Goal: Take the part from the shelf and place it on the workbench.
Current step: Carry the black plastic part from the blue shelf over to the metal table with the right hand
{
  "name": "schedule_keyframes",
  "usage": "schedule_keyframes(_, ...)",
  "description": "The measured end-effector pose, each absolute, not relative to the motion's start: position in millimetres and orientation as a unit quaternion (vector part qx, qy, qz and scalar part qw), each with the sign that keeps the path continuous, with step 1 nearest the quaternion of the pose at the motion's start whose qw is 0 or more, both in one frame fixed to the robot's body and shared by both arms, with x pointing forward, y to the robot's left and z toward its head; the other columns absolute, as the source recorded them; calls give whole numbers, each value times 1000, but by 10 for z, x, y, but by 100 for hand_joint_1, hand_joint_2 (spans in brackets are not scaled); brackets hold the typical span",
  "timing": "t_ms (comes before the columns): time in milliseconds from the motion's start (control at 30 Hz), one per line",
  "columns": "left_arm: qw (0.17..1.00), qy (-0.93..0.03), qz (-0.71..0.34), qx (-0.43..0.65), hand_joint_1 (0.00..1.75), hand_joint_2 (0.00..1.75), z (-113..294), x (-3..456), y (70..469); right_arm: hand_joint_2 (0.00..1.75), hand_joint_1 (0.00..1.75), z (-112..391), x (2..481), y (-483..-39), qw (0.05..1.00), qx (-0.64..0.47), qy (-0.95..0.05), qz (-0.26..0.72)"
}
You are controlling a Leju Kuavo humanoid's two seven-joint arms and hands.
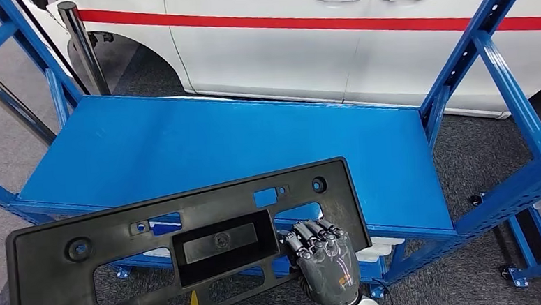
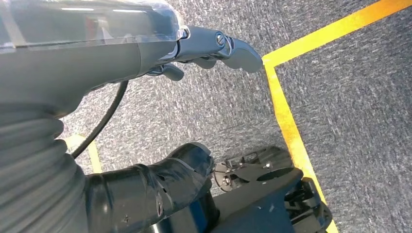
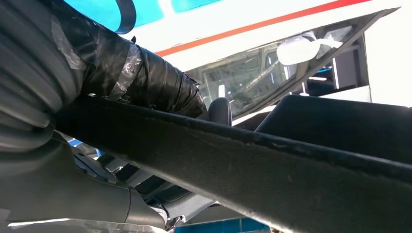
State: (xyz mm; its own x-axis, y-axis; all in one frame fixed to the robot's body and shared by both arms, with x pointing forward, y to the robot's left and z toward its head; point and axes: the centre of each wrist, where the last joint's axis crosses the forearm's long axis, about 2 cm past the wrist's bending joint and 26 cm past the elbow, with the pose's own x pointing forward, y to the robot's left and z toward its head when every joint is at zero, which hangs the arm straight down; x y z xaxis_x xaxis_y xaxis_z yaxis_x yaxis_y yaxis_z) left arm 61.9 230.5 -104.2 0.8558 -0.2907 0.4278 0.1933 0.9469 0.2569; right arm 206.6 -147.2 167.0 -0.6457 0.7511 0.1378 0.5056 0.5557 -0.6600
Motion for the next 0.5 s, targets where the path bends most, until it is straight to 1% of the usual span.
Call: schedule_keyframes(500, 958, -236, -126, 105, 0, 175, -1042, 623, 2307, 175, 175, 1677, 2064, -1457, 209, -365, -858, 294)
